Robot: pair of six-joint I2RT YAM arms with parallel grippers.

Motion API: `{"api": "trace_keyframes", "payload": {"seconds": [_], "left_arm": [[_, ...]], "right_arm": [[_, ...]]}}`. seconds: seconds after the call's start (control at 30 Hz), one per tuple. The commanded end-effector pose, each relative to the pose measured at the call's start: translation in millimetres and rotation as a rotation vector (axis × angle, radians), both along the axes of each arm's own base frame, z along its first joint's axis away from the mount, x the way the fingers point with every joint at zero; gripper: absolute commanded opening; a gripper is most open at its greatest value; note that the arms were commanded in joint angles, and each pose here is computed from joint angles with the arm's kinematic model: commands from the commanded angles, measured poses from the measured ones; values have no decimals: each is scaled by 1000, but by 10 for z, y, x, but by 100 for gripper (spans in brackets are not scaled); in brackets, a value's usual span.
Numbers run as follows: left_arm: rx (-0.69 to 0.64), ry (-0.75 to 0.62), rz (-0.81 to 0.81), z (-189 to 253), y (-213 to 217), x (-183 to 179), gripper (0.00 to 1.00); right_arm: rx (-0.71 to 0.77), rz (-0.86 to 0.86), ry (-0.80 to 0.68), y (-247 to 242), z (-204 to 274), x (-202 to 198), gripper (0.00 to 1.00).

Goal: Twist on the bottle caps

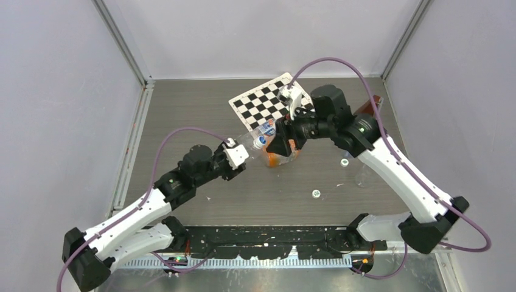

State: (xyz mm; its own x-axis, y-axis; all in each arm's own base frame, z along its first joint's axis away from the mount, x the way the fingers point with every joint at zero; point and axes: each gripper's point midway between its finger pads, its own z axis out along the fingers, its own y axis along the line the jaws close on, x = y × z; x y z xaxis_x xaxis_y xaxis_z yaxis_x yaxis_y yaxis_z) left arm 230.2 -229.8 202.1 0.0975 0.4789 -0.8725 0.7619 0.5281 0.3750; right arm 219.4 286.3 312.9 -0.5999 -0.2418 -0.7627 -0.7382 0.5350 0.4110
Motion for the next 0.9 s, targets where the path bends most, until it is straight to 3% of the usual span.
{"api": "trace_keyframes", "payload": {"seconds": [0.0, 0.1, 0.27, 0.73, 0.87], "left_arm": [[-38, 192, -253, 69, -81, -390, 0], [-29, 261, -356, 78, -136, -533, 0], [-39, 319, -495, 115, -282, -686, 0], [-44, 322, -583, 180, -398, -716, 0], [-42, 321, -595, 191, -407, -721, 0]], "right_arm": [[-2, 387, -547, -126, 364, -263, 68], [-15, 547, -714, -130, 340, -355, 69], [3, 701, -802, -77, 322, -462, 68], [48, 835, -777, -67, 254, -661, 56], [60, 846, -758, -50, 233, -677, 48]]}}
